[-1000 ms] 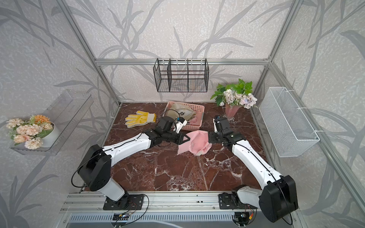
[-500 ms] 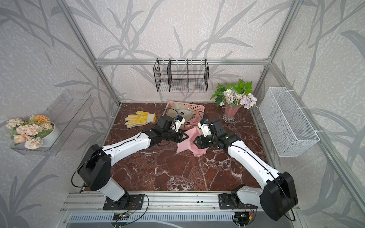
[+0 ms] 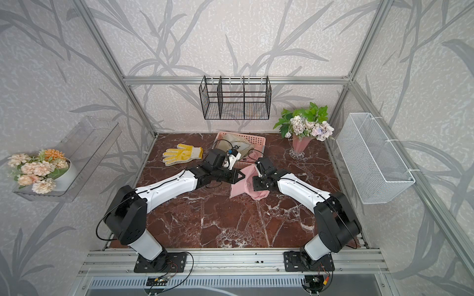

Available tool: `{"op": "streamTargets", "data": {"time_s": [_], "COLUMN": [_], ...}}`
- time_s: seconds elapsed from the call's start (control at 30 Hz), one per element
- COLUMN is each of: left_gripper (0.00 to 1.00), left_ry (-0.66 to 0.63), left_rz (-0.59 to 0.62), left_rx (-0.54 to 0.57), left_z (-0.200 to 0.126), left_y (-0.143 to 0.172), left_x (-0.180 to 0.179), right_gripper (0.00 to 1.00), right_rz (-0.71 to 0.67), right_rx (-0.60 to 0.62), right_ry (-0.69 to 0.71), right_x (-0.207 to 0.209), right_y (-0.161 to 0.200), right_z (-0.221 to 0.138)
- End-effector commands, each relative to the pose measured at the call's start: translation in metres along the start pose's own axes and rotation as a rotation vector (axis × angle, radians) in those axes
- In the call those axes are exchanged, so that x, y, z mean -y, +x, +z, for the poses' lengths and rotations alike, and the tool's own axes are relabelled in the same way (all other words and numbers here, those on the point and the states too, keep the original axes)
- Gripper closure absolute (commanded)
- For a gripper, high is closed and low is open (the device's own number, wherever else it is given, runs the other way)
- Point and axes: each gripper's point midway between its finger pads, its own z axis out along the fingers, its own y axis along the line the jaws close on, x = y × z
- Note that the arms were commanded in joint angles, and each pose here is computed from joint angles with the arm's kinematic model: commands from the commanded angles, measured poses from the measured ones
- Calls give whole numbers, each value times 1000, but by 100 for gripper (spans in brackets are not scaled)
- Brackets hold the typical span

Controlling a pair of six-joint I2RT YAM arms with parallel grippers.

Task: Turn the baseball cap inside out
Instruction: Turn over the baseball cap.

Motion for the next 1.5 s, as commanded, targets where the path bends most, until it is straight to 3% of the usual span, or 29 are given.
{"op": "streamTargets", "data": {"time_s": [0.0,0.4,0.8,1.27,1.37,1.47], "left_gripper": [100,100,100,100,100,100], "left_ry": [-144,-206,-249,-250,-253,-262], "left_rz": [-48,-94,-112,-109,-111,-114], "left_rx": [-96,-142,-141,-145,-144,-134], "left_z": [10,18,15,19,19,16], "left_y": [29,48,55,58,57,55], "left_x": [-39,-58,-76,-82,-82,-85], "right_gripper": [49,45,45,85,98,100], "right_rz": [25,37,99,92,86,81], "right_rx": [22,-44,-159,-229,-218,-171], "right_ry": [147,162,241,177,107,-49], "right_x": [23,17,32,22,10,-12], "right_y": [-8,-11,17,34,31,21], "right_z": [2,53,89,109,104,89]}}
